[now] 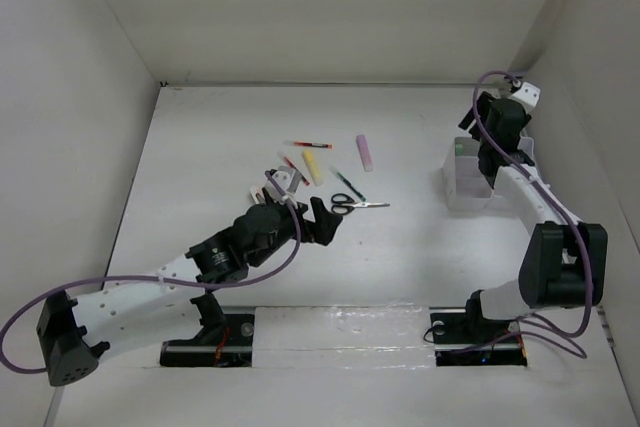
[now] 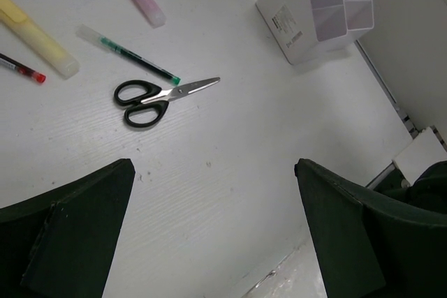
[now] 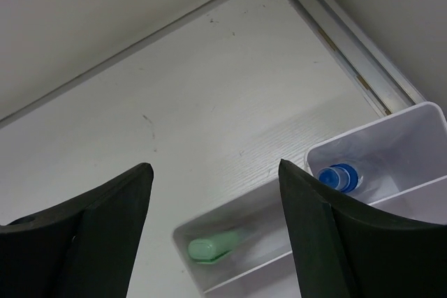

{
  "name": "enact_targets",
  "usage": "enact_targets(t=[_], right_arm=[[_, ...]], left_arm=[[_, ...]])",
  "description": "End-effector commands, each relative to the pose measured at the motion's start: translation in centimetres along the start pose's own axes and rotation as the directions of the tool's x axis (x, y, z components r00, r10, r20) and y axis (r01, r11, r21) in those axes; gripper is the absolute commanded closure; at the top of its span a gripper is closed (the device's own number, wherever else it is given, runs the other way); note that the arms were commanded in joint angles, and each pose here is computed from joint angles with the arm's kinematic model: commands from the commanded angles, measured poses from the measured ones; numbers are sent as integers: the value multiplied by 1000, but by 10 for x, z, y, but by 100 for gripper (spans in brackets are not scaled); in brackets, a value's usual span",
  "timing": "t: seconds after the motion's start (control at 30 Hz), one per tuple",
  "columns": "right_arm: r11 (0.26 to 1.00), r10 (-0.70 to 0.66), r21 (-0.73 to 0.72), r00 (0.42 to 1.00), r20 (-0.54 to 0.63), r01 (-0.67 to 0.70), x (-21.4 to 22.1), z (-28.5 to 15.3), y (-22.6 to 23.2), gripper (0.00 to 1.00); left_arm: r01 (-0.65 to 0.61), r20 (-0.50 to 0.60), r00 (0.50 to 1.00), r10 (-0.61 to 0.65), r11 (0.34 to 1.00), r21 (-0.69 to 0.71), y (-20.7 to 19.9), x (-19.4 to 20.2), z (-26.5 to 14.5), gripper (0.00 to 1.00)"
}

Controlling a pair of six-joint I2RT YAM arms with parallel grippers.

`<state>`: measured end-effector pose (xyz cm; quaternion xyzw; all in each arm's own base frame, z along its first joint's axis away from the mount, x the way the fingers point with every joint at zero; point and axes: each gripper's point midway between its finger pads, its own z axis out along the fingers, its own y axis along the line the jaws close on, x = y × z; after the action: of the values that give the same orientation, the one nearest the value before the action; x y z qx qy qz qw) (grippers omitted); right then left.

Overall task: Sort the stationery into containers
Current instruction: Place the stationery in the storage box, then pick up the stationery from the center of the board.

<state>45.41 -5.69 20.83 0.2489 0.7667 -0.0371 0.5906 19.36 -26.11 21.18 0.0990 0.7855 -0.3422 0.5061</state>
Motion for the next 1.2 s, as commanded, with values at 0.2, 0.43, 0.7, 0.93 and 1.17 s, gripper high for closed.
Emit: enact_targets(t=[0.2,0.43,0.7,0.93,1.17], right_arm=[[958,26,-285,991,131,13,-53,-93,97,17],[887,30,-461,995,99,19,-52,-168,136,17],[801,55,-598,998,11,-38,-26,-216,142,18],[797,37,-604,999,8,-25,-28,-239,126,18],[786,79,-618,995,65,-23,-52,-261,108,18]], left_arm=[[164,-9,984,-180,918,-362,69,3,41,0],[159,-64,966,-250,772,-615,104,4,98,0],[158,-54,952,-302,634,-757,132,-7,159,2],[149,-69,939,-338,577,-803,168,15,186,8],[144,-89,927,-363,565,-812,184,27,200,22]])
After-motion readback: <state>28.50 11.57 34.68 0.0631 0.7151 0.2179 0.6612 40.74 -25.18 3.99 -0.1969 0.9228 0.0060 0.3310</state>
